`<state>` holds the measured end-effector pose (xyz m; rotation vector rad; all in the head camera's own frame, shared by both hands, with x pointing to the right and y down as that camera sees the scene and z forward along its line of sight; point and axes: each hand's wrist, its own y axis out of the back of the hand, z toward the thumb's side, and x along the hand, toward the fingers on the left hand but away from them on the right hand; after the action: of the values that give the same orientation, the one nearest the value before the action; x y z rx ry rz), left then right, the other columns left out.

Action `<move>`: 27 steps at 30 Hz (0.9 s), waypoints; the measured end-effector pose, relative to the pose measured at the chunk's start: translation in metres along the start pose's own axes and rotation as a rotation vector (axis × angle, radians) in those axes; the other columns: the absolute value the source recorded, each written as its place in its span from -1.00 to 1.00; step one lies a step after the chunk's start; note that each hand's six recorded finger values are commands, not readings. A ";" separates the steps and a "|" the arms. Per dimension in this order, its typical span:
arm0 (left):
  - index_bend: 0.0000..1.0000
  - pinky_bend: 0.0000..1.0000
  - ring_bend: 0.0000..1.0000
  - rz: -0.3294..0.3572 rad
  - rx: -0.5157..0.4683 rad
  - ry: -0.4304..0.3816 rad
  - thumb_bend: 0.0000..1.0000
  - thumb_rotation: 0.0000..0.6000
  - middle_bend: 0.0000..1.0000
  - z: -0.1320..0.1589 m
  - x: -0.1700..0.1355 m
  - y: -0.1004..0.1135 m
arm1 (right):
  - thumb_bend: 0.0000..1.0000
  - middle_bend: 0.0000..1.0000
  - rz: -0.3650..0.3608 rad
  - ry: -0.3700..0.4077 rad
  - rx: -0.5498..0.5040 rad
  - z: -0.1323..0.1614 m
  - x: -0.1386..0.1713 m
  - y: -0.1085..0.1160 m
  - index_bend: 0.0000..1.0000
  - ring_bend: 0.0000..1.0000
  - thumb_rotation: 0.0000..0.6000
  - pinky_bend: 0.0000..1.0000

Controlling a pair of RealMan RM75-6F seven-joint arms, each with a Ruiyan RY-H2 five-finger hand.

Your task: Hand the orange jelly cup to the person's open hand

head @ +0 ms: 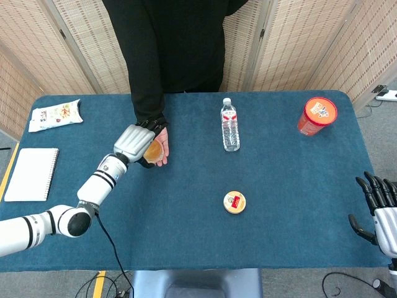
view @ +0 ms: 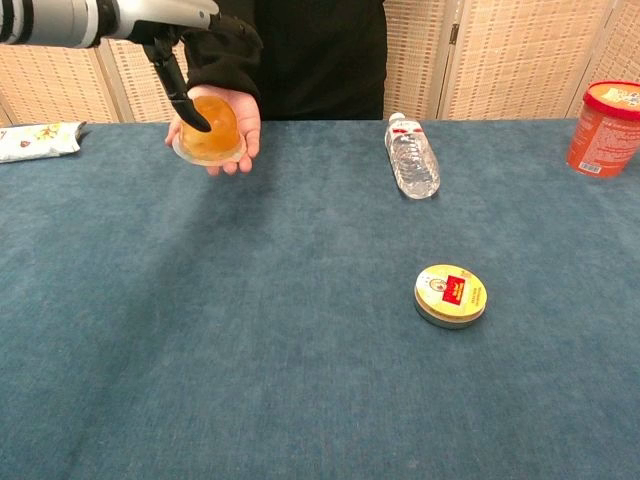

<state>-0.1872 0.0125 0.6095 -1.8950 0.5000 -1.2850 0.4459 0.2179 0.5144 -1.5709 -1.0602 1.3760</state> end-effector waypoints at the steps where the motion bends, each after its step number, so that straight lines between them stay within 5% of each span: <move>1: -1.00 -0.51 -1.00 0.004 -0.009 -0.006 -0.72 1.00 -1.00 0.003 -0.005 0.002 | -0.43 -1.00 0.002 0.007 0.000 0.001 0.001 0.000 -1.00 -1.00 1.00 -1.00; 7: -1.00 -0.53 -1.00 0.035 -0.042 -0.003 -0.72 1.00 -1.00 0.011 -0.057 0.008 | -0.42 -1.00 0.011 0.050 -0.002 0.007 0.006 -0.001 -1.00 -1.00 1.00 -1.00; 13: -1.00 -0.58 -1.00 0.114 0.007 0.128 -0.72 1.00 -1.00 -0.030 -0.129 -0.016 | -0.43 -1.00 0.019 0.073 0.014 0.011 0.010 -0.004 -1.00 -1.00 1.00 -1.00; 20: -1.00 -0.64 -1.00 0.281 0.020 0.354 -0.72 1.00 -1.00 -0.101 -0.242 -0.065 | -0.43 -1.00 0.058 0.078 0.065 0.018 0.006 -0.018 -1.00 -1.00 1.00 -1.00; 27: -1.00 -0.66 -1.00 0.352 0.036 0.508 -0.72 1.00 -1.00 -0.149 -0.313 -0.121 | -0.43 -1.00 0.033 0.035 0.092 0.017 0.001 -0.020 -1.00 -1.00 1.00 -1.00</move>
<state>-0.4634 0.2460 0.5436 -1.3584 1.0134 -1.5117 0.4275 0.2267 0.5311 -1.5462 -0.9407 1.3942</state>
